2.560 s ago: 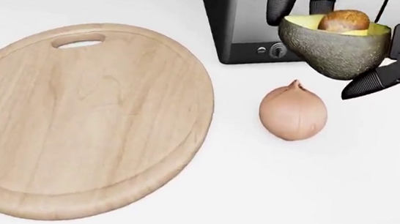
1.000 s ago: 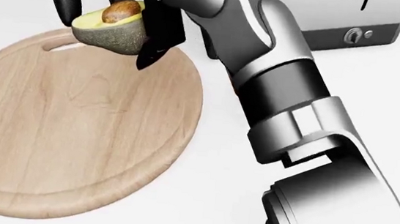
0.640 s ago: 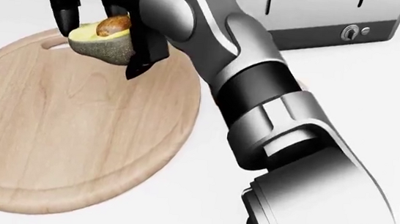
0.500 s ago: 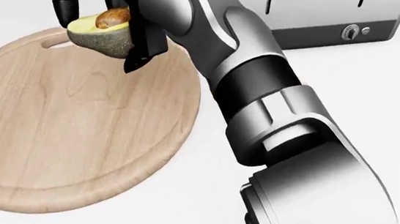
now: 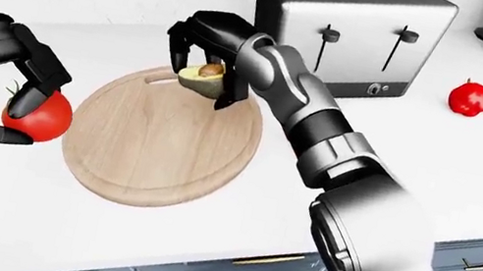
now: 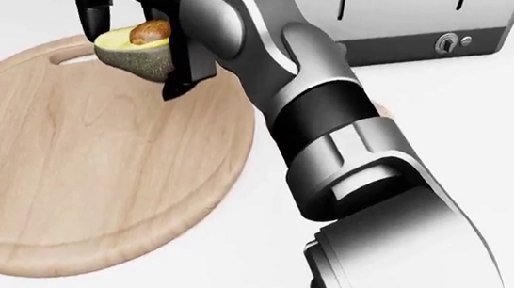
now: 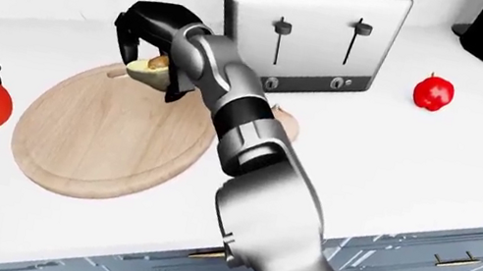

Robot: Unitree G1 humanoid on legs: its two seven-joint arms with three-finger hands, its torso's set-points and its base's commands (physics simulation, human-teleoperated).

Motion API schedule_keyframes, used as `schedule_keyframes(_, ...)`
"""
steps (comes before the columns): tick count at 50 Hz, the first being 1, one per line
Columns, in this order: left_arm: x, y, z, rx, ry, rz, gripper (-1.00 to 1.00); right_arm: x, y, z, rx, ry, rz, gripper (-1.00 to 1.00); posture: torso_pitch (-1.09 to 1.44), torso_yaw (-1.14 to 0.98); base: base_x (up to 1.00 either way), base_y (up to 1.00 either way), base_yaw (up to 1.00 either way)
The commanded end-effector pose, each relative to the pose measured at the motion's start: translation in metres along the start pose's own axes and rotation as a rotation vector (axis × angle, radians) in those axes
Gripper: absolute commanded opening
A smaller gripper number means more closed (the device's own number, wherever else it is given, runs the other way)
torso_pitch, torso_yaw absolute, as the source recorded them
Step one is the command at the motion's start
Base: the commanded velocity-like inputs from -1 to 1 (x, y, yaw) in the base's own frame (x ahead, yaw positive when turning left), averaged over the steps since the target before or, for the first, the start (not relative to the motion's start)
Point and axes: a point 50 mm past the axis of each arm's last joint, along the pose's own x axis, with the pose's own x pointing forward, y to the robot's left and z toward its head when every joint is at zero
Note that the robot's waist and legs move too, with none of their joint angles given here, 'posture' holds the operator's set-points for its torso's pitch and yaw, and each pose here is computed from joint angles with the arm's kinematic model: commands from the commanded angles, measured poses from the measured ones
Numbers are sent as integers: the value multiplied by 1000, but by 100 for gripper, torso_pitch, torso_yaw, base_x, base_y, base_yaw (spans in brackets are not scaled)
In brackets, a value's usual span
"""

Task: Place the avocado, onion, tomato and bell pepper on the cutting board.

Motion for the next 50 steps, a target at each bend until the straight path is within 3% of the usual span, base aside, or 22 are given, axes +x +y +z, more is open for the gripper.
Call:
schedule_keyframes(1,-9,14,6,45,-4,78,-100,0,-26,12,-34,-41,-99,-100,0,0,0,0,0)
schedule_keyframes(6,-12,10,3,36,0,75,-100,-1,-18,3,-73,-7,-92,-100,0,0,0,0,0)
schedule_keyframes(12,-11,10,2,34,0,74,-100,-3,-17,-3,-60,16,-96,-100,0,0,0,0,0)
schedule_keyframes(31,-7,8,0,33,-3,65,-100,-3,-16,-3,-44,16,-90,-98,0,0,0,0,0)
schedule_keyframes(44,-9,5,-1,33,2,66,-100,-2,-9,-3,-38,13,-79,-69,0,0,0,0,0)
schedule_keyframes(45,-8,5,-1,32,2,65,-100,-2,-10,-3,-36,12,-78,-59,0,0,0,0,0)
schedule_keyframes(50,-8,5,-1,33,2,65,-100,-2,-10,-2,-36,10,-79,-54,0,0,0,0,0)
